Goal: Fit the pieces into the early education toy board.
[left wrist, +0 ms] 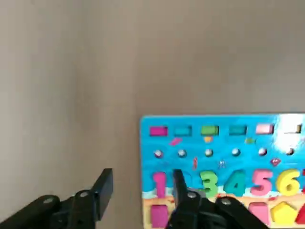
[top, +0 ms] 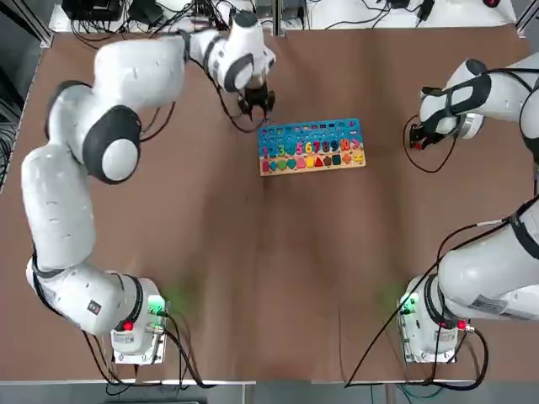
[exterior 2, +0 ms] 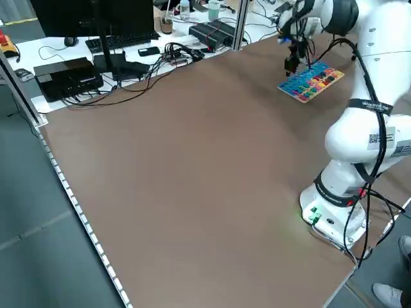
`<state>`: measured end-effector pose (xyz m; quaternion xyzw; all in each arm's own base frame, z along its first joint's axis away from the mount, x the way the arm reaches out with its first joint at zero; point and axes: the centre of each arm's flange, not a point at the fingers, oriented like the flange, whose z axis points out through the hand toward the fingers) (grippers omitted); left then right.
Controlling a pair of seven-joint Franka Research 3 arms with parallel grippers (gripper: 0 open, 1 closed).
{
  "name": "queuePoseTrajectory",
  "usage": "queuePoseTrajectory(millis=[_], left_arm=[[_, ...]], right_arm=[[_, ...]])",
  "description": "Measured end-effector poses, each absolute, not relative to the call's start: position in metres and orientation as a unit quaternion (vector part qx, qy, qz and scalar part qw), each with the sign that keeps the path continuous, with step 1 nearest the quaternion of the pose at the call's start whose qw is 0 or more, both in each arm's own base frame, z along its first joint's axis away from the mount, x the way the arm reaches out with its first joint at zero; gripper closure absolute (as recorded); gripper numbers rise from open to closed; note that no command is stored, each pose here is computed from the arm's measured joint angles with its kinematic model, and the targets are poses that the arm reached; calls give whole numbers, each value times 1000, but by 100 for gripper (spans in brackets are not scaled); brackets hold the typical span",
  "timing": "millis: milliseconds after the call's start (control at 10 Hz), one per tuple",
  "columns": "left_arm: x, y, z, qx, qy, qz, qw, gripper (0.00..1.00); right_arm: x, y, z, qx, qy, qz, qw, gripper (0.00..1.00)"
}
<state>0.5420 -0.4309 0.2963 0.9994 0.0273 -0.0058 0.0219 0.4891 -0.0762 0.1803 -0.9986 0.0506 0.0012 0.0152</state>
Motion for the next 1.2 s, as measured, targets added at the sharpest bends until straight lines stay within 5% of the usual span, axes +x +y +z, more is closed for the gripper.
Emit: queuePoseTrajectory(millis=[300, 700, 1200], left_arm=[[561, -404, 334, 999, 26, 10, 22, 27], [621, -268, 474, 998, 35, 57, 10, 0], [610, -161, 576, 996, -50, 74, -24, 0]], right_arm=[[489, -76, 180, -999, 50, 1, 15, 52], [489, -69, 180, -999, 43, 2, 15, 58], [489, -65, 179, -999, 40, 3, 15, 59]])
